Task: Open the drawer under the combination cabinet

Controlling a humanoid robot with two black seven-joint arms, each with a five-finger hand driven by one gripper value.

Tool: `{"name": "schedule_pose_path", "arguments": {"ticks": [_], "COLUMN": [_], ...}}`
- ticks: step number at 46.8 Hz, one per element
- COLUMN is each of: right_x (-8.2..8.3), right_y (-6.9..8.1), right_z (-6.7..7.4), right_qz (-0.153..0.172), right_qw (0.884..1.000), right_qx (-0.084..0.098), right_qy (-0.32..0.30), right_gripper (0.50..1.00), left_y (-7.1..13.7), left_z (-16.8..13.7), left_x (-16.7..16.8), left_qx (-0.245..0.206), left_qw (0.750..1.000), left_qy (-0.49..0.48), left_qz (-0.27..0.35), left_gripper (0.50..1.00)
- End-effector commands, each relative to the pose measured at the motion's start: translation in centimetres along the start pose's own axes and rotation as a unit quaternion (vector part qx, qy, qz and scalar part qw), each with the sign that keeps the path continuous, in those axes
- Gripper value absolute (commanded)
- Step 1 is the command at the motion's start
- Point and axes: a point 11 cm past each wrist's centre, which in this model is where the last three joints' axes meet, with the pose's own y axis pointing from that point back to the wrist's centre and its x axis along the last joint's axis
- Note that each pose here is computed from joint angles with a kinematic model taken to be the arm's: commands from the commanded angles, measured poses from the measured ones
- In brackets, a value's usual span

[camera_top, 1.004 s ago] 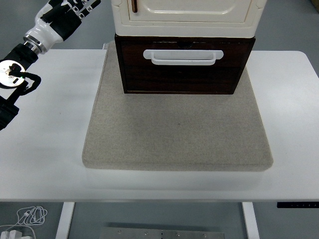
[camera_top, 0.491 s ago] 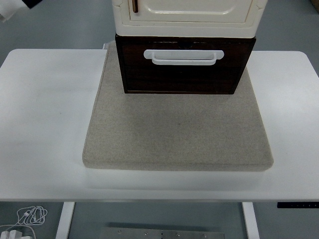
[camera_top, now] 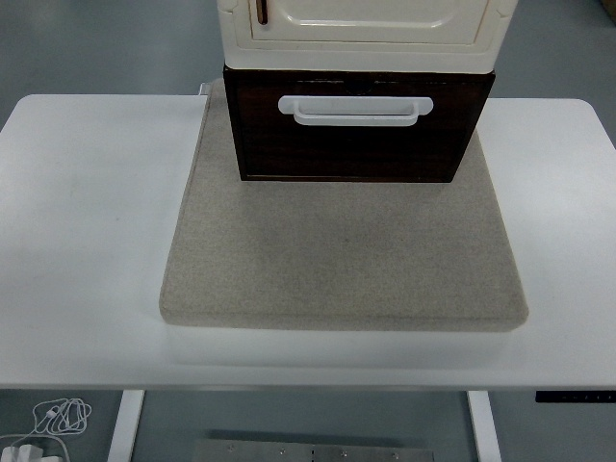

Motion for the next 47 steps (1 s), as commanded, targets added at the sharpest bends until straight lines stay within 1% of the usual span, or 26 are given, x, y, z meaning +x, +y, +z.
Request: {"name": "schedule_pose_path", "arguments": {"ticks": [1, 6, 9, 15, 21, 25, 28, 35, 38, 44, 47], "right_x": [0.0, 0.0, 0.0, 0.0, 0.0, 0.0, 0.0, 0.0, 0.0, 0.0, 0.0], "right_y": [0.0, 0.0, 0.0, 0.0, 0.0, 0.0, 0.0, 0.0, 0.0, 0.0, 0.0], "right_z": [0.0, 0.0, 0.0, 0.0, 0.0, 0.0, 0.0, 0.0, 0.0, 0.0, 0.0], "right_qz": [0.000, 0.000, 0.000, 0.000, 0.000, 0.000, 0.000, 0.000, 0.000, 0.000, 0.000], "right_qw": [1.000, 1.000, 1.000, 1.000, 1.000, 1.000, 1.000, 1.000, 1.000, 1.000, 1.000], "right_qx": [0.000, 0.000, 0.000, 0.000, 0.000, 0.000, 0.000, 0.000, 0.000, 0.000, 0.000], "right_qy": [0.000, 0.000, 0.000, 0.000, 0.000, 0.000, 0.000, 0.000, 0.000, 0.000, 0.000], "right_gripper": [0.928, 0.928, 0.928, 0.928, 0.928, 0.928, 0.928, 0.928, 0.928, 0.928, 0.928], "left_y": [-1.4, -3.5, -4.7, -6.9, -8.7, -9.8, -10.3, -11.7, -11.8, -11.5, -11.3], "left_z": [0.8, 0.7, 0.2, -0.6, -1.1, -1.5, -1.8, -3.0, -3.7, -5.6, -6.4], "left_x": [-1.2, -3.3, -4.7, -6.3, -7.9, -9.0, -9.4, -11.0, -11.4, -11.6, -11.7], "left_qx": [0.002, 0.014, 0.035, 0.086, 0.117, 0.157, 0.187, 0.232, 0.251, 0.304, 0.320], "left_qw": [0.999, 0.997, 0.993, 0.982, 0.971, 0.958, 0.947, 0.925, 0.917, 0.894, 0.886], "left_qy": [-0.024, -0.050, -0.074, -0.118, -0.144, -0.169, -0.191, -0.225, -0.232, -0.247, -0.249], "left_qz": [-0.025, -0.064, -0.089, -0.118, -0.149, -0.170, -0.178, -0.202, -0.208, -0.218, -0.223], "left_gripper": [1.000, 1.000, 1.000, 1.000, 1.000, 1.000, 1.000, 1.000, 1.000, 1.000, 1.000]}}
